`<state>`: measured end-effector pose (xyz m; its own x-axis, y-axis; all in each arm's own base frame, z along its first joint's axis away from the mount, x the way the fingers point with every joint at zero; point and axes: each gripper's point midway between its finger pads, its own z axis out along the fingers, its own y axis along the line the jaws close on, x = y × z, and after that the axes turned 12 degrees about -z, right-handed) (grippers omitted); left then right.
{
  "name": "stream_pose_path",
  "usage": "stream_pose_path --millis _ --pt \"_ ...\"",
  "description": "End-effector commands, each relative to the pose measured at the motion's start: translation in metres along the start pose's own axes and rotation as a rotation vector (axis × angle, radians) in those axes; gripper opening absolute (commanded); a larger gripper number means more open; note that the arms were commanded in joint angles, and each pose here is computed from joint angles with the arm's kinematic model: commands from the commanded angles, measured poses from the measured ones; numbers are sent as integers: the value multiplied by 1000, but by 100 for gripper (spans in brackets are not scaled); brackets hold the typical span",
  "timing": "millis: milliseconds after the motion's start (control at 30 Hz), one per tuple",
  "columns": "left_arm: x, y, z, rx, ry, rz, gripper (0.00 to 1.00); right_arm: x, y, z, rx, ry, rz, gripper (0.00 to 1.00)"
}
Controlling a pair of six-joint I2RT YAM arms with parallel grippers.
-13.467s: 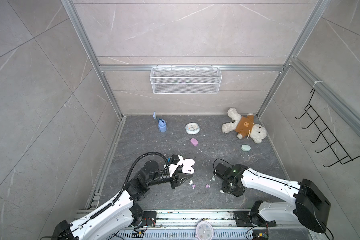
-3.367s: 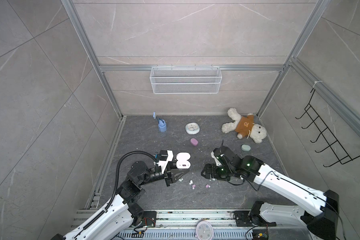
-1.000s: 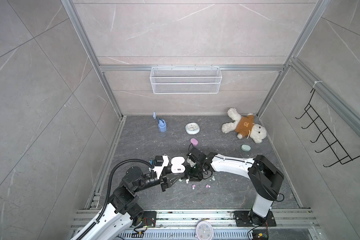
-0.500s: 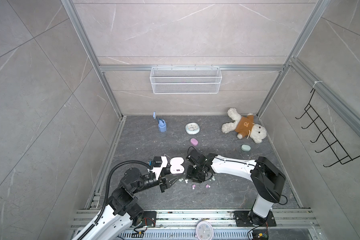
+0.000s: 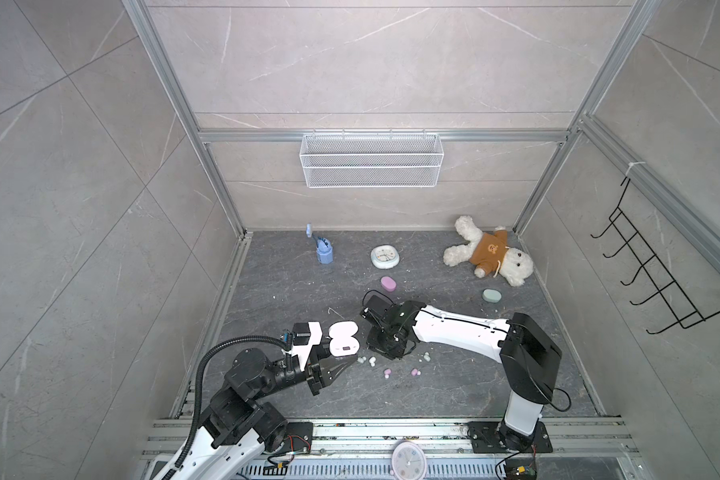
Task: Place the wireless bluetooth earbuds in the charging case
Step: 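Adjust the right gripper above the white earbud while the left arm draws the case back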
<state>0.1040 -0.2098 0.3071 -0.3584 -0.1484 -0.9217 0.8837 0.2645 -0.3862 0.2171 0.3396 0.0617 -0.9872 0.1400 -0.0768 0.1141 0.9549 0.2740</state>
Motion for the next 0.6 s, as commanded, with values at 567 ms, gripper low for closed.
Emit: stream_pose_path --millis 567 --pt "-15 -20 -33 -12 -80 22 30 9 -7 30 118 27 94 33"
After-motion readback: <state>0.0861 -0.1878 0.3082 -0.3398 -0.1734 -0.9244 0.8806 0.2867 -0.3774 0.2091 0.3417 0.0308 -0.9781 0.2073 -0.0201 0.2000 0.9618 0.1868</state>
